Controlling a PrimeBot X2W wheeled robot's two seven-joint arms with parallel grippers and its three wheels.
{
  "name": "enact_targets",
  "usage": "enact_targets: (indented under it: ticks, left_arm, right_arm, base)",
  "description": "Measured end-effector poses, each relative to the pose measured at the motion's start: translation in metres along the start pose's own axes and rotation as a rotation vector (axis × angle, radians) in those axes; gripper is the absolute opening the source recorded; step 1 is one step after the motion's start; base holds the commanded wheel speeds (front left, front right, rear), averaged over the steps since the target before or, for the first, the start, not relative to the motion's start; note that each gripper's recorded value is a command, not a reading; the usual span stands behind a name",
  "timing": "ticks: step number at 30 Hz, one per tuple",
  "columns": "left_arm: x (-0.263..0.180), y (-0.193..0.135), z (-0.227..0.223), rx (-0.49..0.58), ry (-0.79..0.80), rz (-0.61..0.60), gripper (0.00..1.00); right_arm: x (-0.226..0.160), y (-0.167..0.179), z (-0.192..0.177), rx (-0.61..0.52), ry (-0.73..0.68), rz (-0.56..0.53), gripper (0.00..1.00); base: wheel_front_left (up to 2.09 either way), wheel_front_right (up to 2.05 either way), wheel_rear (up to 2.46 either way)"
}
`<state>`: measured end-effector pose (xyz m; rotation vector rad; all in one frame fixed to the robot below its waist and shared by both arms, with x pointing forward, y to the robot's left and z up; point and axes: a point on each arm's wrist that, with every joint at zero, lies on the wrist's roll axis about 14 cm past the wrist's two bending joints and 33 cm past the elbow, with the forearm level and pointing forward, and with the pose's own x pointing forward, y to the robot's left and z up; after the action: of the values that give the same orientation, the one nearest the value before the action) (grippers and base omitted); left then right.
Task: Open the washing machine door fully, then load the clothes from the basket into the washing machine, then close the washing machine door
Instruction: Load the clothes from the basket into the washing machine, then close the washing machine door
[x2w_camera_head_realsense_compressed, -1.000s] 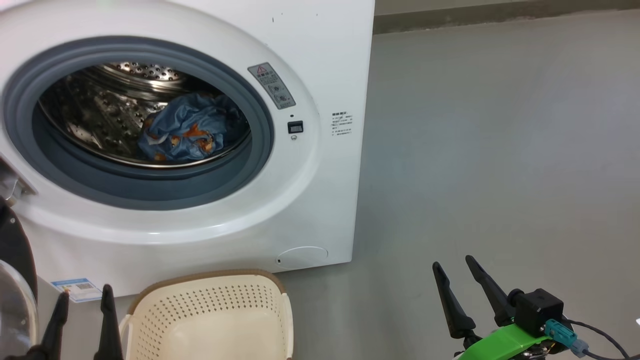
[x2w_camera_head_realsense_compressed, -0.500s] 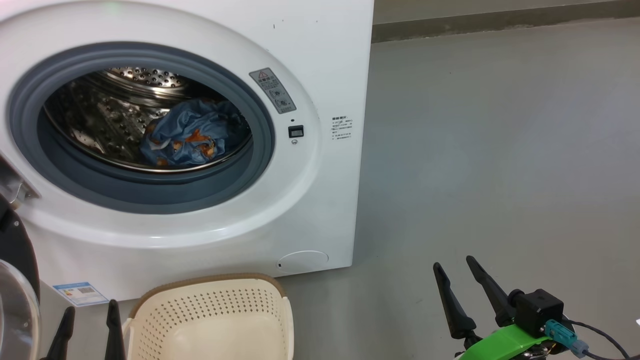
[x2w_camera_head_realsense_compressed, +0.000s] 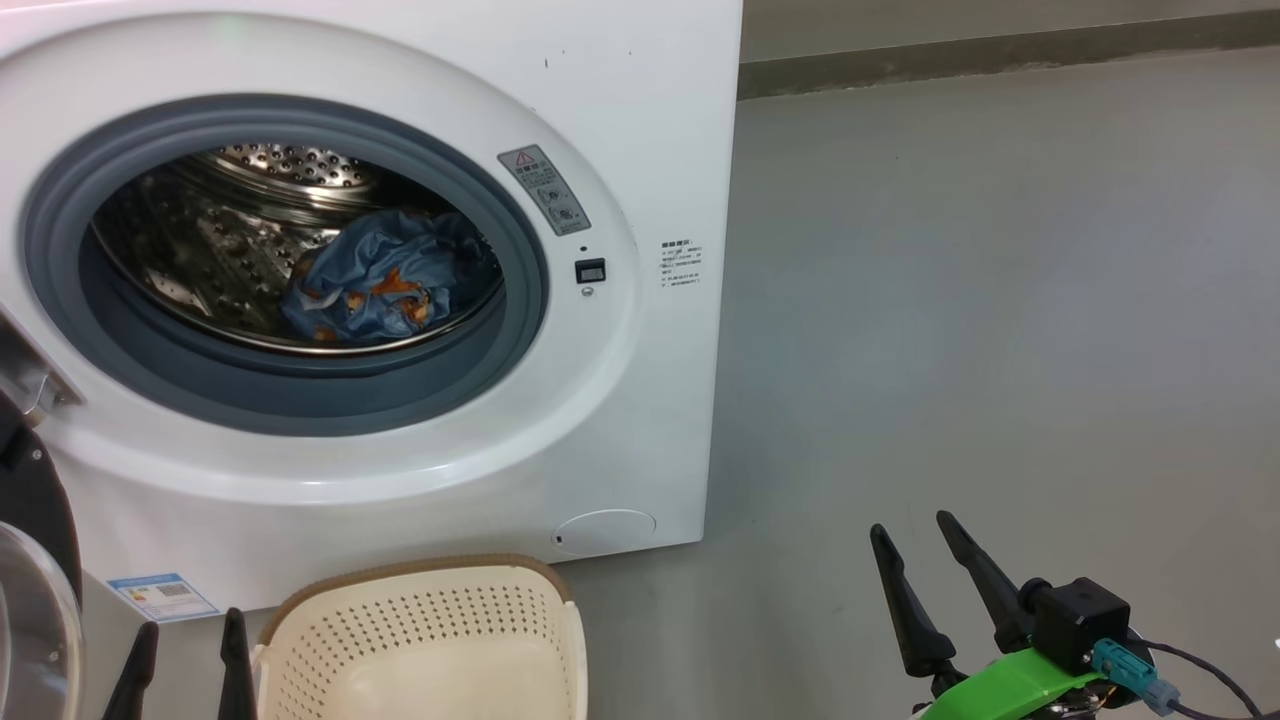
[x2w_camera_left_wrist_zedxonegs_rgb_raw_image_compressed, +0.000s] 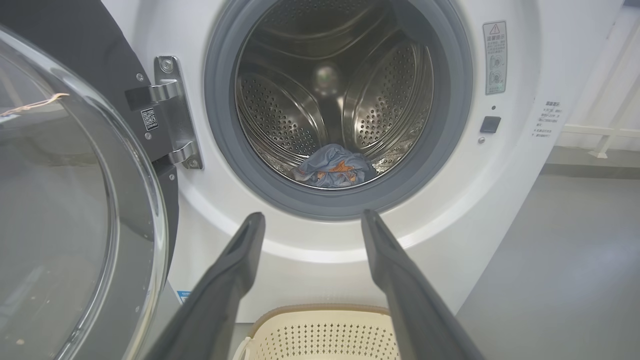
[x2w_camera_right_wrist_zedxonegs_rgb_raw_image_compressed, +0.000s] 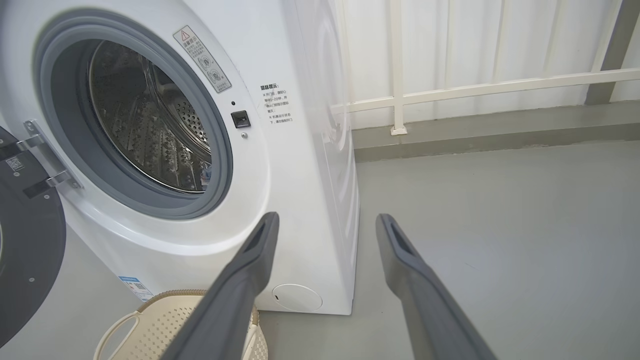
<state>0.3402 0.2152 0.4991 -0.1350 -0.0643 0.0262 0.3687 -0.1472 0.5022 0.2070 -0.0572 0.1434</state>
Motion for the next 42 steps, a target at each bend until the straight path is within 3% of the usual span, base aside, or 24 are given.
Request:
enact_targets:
  ticks: [14, 32, 42]
  left_arm:
    - [-0.0016, 0.0048, 0.0003, 0.008, 0.000, 0.014, 1.00]
    - [-0.0014, 0.0049, 0.0000, 0.004, -0.001, 0.024, 1.00]
    - [-0.0016, 0.0018, 0.0015, 0.006, -0.006, 0.016, 1.00]
  right_arm:
    - [0.0011, 0.0016, -0.0004, 0.001, 0.001, 0.005, 1.00]
    - [0.0006, -0.0037, -0.0004, 0.001, 0.001, -0.011, 1.00]
    - [-0.0011, -0.0028, -0.0036, 0.003, 0.010, -0.009, 1.00]
  base:
    - [-0.22, 0.22, 0.00]
    - [-1.61, 1.61, 0.00]
    - [-0.48, 0.48, 0.00]
